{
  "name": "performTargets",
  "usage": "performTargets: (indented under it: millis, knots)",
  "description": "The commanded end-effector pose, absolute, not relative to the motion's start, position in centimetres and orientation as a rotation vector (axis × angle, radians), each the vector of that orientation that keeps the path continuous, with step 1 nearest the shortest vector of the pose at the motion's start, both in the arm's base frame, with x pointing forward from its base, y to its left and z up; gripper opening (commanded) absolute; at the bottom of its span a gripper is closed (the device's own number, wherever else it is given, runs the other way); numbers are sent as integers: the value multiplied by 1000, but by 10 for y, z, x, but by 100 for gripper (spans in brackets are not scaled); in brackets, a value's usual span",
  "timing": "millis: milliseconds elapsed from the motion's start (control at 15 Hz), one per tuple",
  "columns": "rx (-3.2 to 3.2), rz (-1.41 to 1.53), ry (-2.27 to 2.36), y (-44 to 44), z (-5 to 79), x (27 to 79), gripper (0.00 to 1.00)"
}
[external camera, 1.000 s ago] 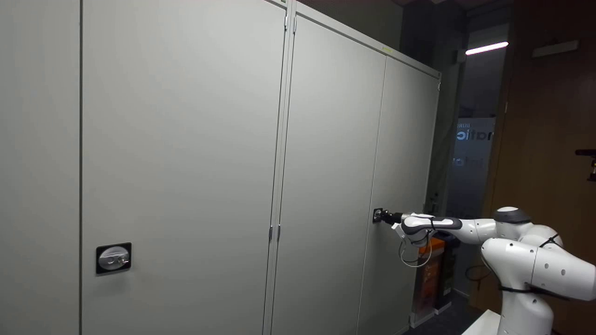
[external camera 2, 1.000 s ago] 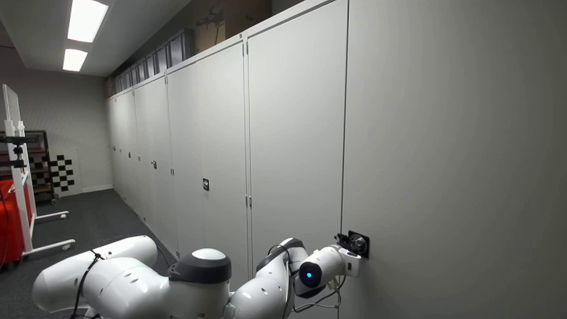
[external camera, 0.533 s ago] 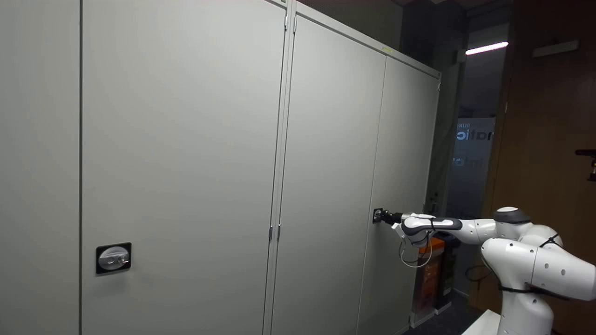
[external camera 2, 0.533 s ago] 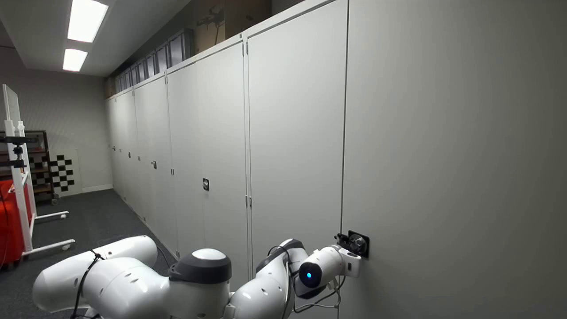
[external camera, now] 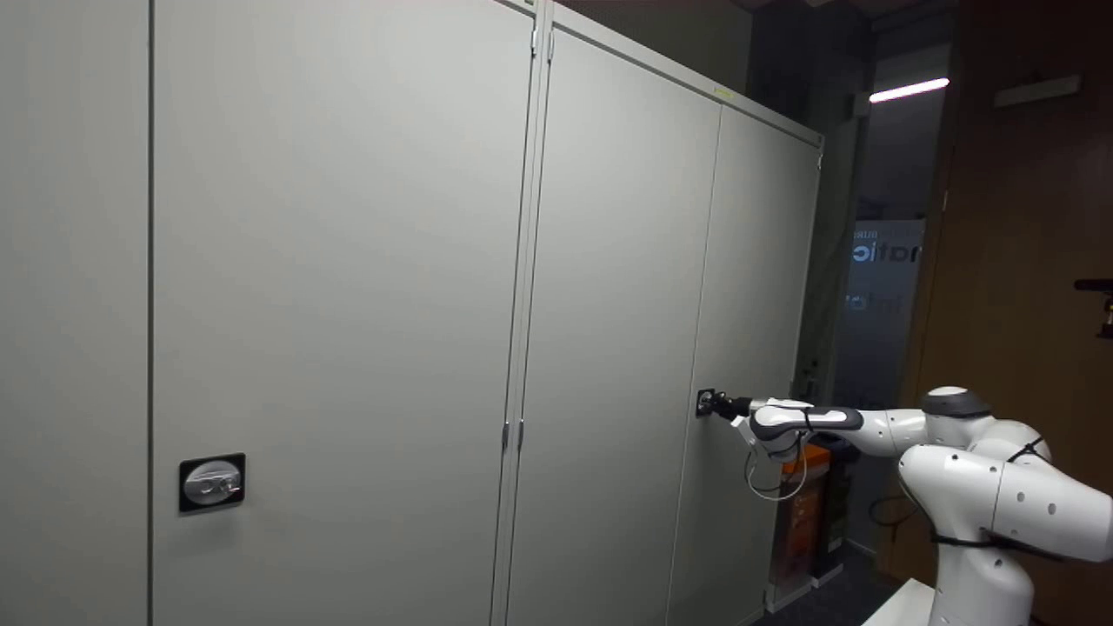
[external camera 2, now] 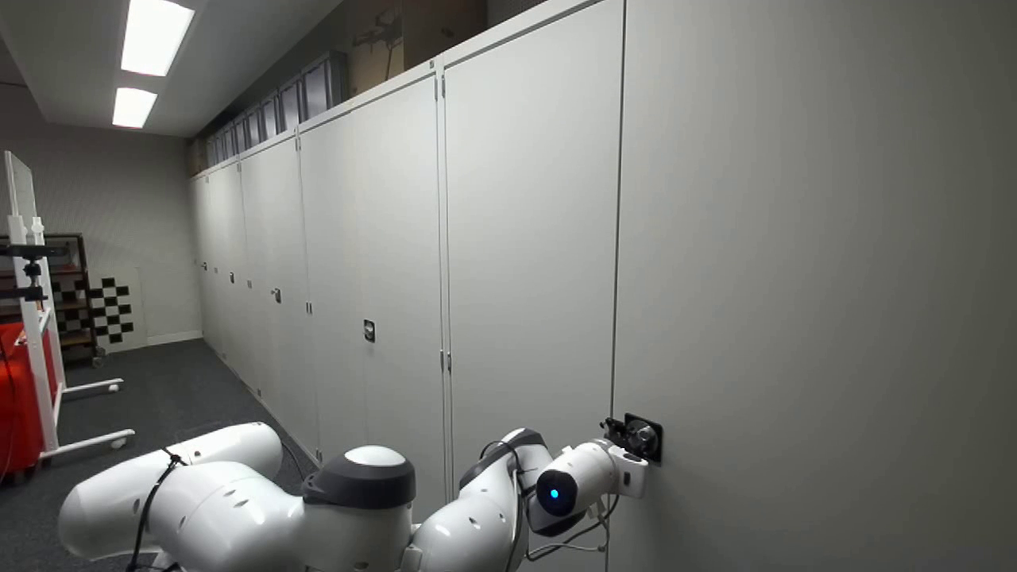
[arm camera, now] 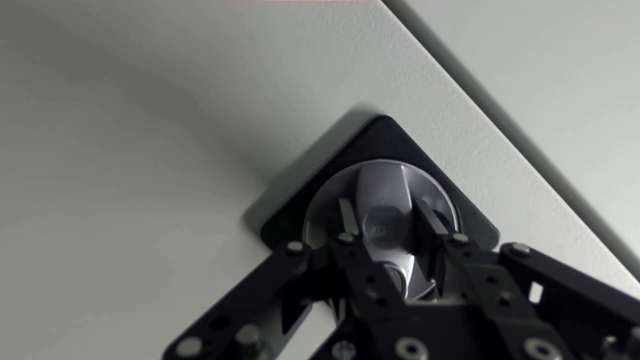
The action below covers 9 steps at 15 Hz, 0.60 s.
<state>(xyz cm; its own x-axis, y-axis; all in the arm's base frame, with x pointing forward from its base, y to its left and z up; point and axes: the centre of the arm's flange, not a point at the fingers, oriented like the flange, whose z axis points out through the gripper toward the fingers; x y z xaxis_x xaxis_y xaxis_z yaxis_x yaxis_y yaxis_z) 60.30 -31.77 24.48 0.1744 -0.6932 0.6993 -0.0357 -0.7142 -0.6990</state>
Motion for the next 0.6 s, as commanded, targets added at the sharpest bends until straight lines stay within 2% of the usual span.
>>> performTargets:
  millis: [0, 533]
  knots:
    - [-1802, -1600, 667, -283, 239, 592, 8]
    - [-1767, -1571, 707, -283, 242, 594, 8]
